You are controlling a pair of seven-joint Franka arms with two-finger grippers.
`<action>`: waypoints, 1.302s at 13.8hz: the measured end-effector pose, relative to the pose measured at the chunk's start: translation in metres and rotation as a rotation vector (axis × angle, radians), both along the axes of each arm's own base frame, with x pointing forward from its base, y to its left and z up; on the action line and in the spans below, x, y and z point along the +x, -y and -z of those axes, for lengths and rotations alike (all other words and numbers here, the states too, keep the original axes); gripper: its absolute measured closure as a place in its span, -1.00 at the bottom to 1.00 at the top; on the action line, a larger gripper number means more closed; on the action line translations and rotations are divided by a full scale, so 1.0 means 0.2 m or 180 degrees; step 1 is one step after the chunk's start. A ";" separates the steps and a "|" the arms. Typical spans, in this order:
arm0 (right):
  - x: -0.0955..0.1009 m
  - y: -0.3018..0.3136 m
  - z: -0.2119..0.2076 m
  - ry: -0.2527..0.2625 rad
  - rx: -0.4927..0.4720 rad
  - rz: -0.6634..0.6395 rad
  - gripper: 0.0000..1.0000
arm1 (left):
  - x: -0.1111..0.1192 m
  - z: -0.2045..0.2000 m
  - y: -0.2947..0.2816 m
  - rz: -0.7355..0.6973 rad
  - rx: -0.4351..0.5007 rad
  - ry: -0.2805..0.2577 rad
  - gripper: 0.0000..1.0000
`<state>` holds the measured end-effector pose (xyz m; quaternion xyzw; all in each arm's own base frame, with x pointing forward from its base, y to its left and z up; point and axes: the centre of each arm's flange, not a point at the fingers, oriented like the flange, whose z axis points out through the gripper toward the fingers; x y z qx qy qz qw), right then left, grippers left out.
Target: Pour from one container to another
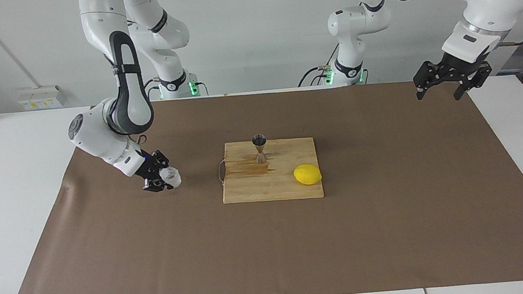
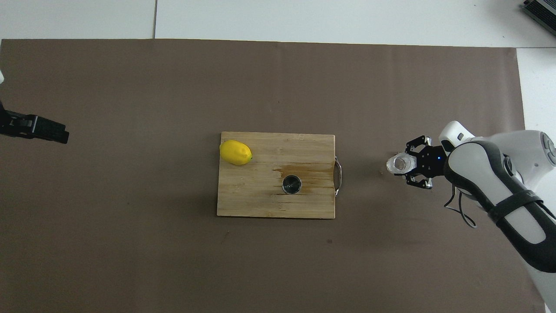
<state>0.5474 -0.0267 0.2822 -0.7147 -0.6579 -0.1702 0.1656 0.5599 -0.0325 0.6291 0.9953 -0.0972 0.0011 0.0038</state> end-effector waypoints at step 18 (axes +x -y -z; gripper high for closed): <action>-0.08 0.23 -0.19 -0.0101 0.0100 -0.0071 -1.00 | -0.02 -0.04 -0.06 -0.0066 0.0002 0.0045 -1.00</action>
